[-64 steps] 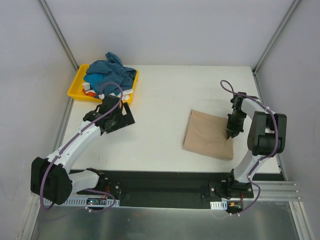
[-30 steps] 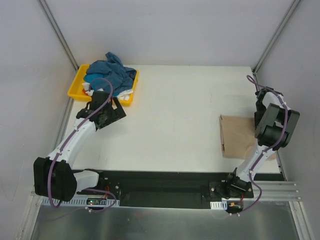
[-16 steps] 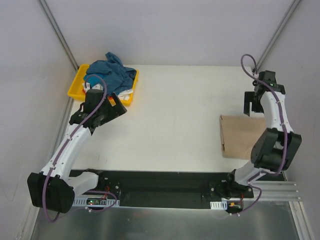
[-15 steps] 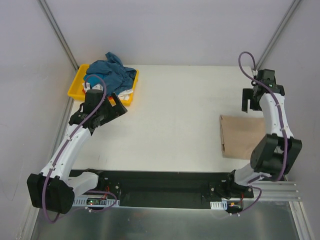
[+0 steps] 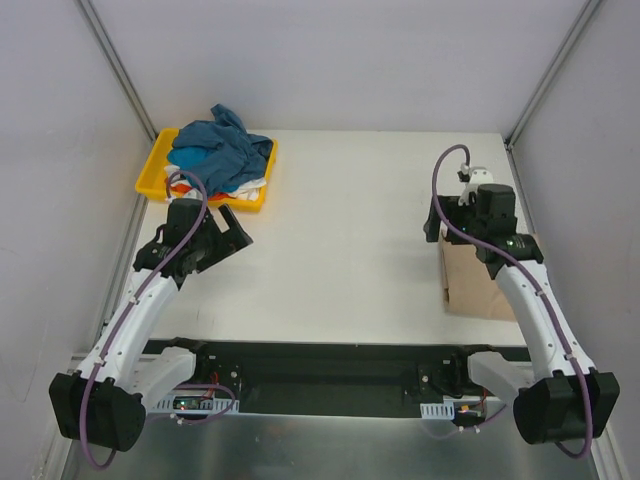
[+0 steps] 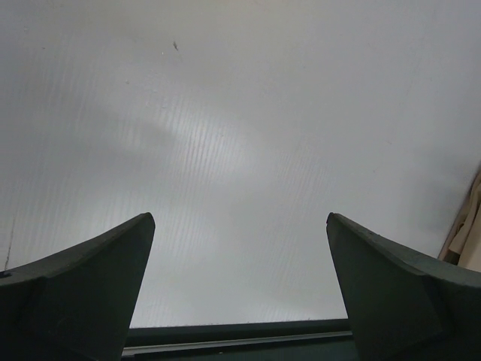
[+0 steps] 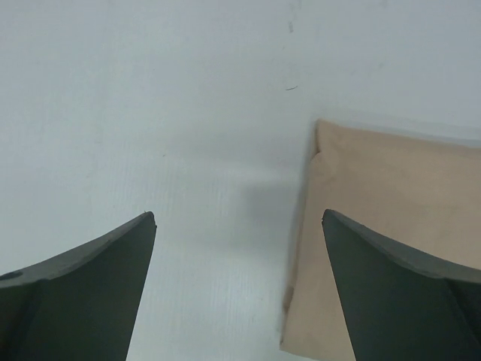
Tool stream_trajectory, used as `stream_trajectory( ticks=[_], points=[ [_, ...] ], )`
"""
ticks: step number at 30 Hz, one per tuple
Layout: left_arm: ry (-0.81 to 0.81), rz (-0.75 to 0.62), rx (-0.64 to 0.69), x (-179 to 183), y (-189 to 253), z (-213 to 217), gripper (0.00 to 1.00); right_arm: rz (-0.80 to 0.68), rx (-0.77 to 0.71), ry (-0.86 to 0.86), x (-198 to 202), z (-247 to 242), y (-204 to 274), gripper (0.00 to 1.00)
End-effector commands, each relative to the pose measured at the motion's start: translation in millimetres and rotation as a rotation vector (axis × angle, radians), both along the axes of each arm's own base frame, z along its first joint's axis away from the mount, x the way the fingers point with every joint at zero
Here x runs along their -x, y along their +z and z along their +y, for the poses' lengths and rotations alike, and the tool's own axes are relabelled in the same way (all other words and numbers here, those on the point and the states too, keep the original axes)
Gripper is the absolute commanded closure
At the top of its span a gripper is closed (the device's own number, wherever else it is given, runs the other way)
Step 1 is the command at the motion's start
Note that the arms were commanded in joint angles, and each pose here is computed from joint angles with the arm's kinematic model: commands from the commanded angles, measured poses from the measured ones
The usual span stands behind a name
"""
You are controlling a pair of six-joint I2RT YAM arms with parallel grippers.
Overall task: Fold and stack the t-shirts
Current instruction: Put the neatly folded tshirt into the corner of the board with the right arm
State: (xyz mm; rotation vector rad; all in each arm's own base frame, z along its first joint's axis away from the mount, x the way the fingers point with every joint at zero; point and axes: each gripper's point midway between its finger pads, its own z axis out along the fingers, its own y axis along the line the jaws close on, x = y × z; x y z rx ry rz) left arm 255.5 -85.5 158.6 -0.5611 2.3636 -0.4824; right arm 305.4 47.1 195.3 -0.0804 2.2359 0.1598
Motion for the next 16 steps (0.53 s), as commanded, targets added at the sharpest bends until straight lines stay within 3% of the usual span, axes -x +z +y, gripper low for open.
stream_trajectory(
  ticks=[1, 3, 11, 16],
  points=[
    [0.06, 0.014, -0.023, 8.9, -9.1, 11.7, 0.01, -0.099, -0.207, 0.11, 7.9, 42.0, 3.3, 0.03],
    [0.094, 0.017, -0.049, 10.0, -14.3, 19.0, 0.01, -0.144, -0.255, 0.127, 6.1, 49.3, 0.6, 0.03],
    [0.141, -0.022, -0.096, 16.0, -17.2, 32.9, 0.01, -0.165, -0.222, -0.016, 4.7, 27.1, -38.6, 0.03],
    [0.145, -0.071, -0.099, 12.7, -12.0, 35.0, 0.01, -0.246, -0.189, -0.023, 1.0, 20.4, -33.2, 0.03]
  ],
)
